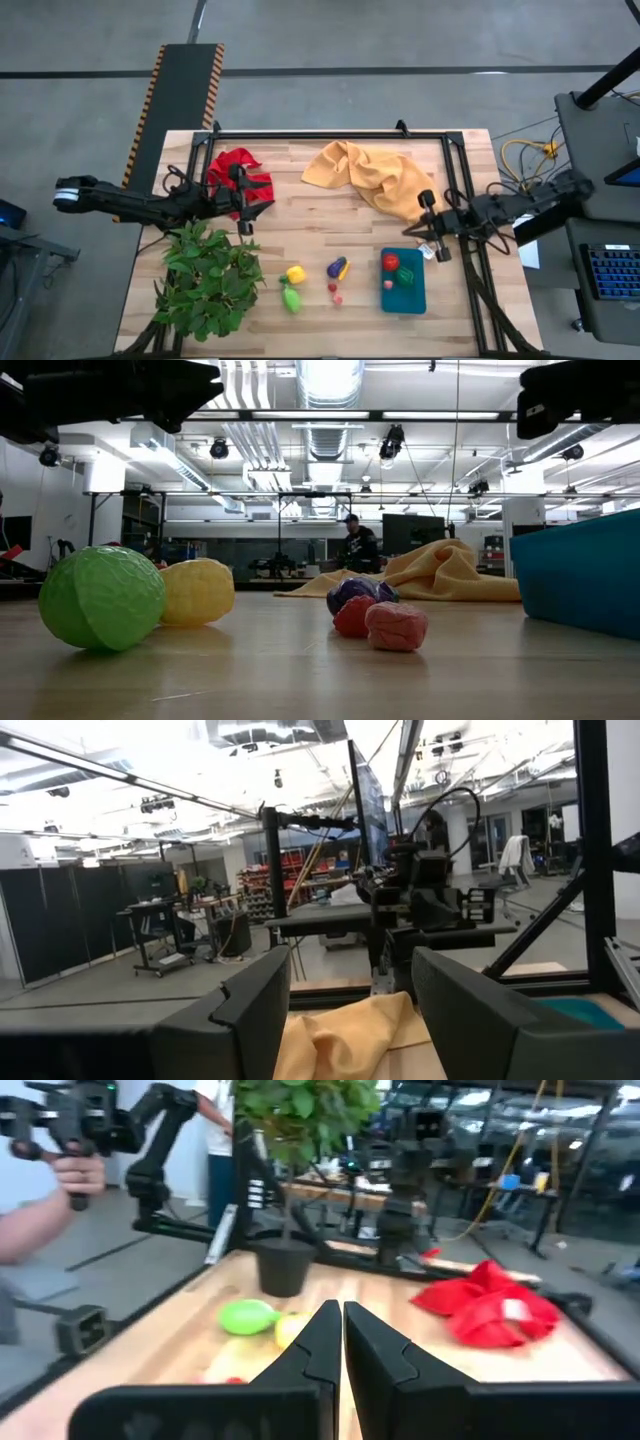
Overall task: Pick and placing Produce into tupperware
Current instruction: Put the yellow pineapple into the blue bin
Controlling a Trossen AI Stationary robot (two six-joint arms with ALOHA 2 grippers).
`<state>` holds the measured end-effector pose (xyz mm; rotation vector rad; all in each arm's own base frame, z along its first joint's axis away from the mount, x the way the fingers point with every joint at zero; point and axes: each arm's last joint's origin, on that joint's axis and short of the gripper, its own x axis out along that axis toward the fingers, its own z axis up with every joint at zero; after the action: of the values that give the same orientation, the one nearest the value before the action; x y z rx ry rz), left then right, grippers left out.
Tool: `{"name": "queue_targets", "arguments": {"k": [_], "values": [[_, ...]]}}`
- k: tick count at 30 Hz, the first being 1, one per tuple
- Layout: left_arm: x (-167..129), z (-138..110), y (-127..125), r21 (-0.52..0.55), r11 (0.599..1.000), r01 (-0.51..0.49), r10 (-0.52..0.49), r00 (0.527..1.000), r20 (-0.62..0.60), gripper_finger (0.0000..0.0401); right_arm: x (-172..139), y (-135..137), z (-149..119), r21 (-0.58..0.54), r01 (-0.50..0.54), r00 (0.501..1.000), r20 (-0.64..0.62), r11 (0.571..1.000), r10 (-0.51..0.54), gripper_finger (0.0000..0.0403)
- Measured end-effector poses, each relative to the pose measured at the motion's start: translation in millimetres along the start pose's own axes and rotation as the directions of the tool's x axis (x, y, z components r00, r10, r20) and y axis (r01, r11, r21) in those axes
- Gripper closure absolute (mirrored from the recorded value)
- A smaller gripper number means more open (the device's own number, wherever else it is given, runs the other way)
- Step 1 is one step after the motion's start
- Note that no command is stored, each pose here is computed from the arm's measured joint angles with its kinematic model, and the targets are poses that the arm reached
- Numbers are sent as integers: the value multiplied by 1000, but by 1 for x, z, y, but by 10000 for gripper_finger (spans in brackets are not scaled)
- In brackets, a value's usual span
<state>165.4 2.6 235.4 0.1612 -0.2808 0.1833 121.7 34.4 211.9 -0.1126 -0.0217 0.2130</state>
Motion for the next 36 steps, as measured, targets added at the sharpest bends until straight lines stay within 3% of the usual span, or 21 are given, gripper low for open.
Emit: {"name": "queue_targets", "arguments": {"k": [6, 12, 16, 22, 29, 36], "values": [[1, 0, 0, 32, 999, 1, 0, 1000, -3, 205, -12, -20, 2, -35, 151, 988, -8, 988, -151, 394], [1, 0, 0, 36, 999, 1, -1, 1000, -5, 205, -35, -24, 4, -33, 211, 976, 54, 977, -209, 394], [1, -1, 0, 36, 999, 2, -1, 1000, -7, 205, -43, -22, -1, -22, 198, 976, 96, 980, -195, 394], [1, -2, -1, 37, 999, 3, -3, 1000, -13, 205, -35, -21, -19, 32, 189, 980, 54, 982, -190, 394], [4, -6, -2, 79, 997, 11, -8, 999, -37, 205, -30, -21, -19, 53, 152, 967, 198, 987, -160, 393], [6, -8, -3, 86, 996, 7, -5, 1000, -24, 205, -27, -21, -20, 73, 161, 966, 195, 984, -172, 349]]}}
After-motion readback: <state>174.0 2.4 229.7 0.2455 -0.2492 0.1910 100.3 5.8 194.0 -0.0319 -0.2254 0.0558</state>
